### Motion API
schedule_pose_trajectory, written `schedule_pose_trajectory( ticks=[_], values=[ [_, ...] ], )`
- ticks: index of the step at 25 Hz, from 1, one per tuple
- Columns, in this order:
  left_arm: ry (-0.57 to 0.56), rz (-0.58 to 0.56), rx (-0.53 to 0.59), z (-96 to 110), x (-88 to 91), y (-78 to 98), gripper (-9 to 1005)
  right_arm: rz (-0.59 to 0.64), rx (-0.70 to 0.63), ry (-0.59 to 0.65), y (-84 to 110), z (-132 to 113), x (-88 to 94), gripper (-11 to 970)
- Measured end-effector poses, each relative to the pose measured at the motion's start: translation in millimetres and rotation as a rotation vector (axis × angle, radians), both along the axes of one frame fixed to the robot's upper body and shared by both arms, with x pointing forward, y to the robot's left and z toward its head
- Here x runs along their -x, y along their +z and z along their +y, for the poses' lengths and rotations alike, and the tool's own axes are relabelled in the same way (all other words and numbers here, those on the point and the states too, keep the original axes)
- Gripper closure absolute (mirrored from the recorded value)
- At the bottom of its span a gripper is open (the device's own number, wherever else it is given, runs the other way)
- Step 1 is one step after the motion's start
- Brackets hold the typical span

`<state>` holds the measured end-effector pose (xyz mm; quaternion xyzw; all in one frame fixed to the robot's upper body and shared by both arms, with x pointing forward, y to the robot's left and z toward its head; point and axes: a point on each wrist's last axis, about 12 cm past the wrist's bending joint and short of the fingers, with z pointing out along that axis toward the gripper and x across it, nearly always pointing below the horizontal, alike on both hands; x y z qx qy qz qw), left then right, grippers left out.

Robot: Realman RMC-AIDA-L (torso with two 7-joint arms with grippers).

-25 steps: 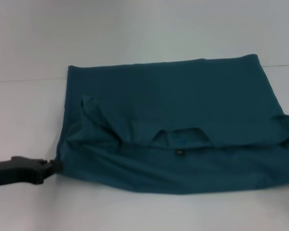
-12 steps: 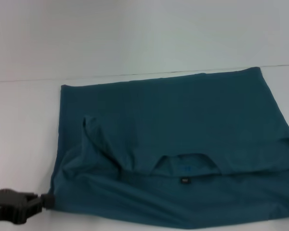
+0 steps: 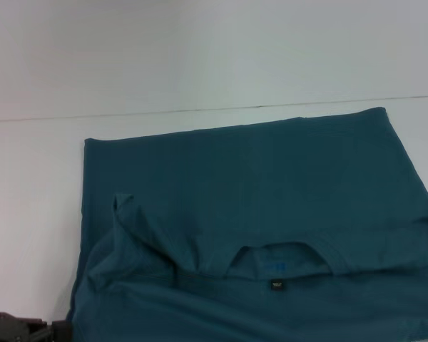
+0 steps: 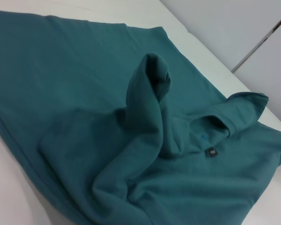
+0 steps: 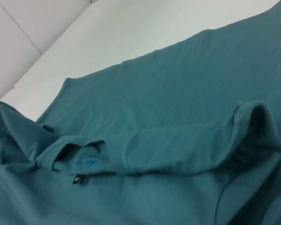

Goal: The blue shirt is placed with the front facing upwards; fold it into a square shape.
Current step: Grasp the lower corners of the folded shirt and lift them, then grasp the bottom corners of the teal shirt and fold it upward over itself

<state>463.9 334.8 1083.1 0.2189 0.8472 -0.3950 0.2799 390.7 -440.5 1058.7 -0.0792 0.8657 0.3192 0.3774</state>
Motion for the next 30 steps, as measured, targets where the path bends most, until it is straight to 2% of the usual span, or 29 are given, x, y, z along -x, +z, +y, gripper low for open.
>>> schedule_pose_trajectory(
  ticks=[17, 24, 30],
  values=[
    [-0.030, 0.013, -0.008, -1.3, 2.9, -1.8, 995, 0.004, -0.001, 0.009, -1.3, 0.9, 4.5, 942],
    [-0.033, 0.008, 0.000, -4.9, -3.3, -2.1, 995, -0.025, -0.006, -0.007, 2.5, -0.2, -3.0, 943],
    [-0.022, -0.014, 0.004, -5.8, -12.7, 2.9, 996, -0.060, -0.008, -0.010, 9.7, -1.2, -16.9, 942]
  ],
)
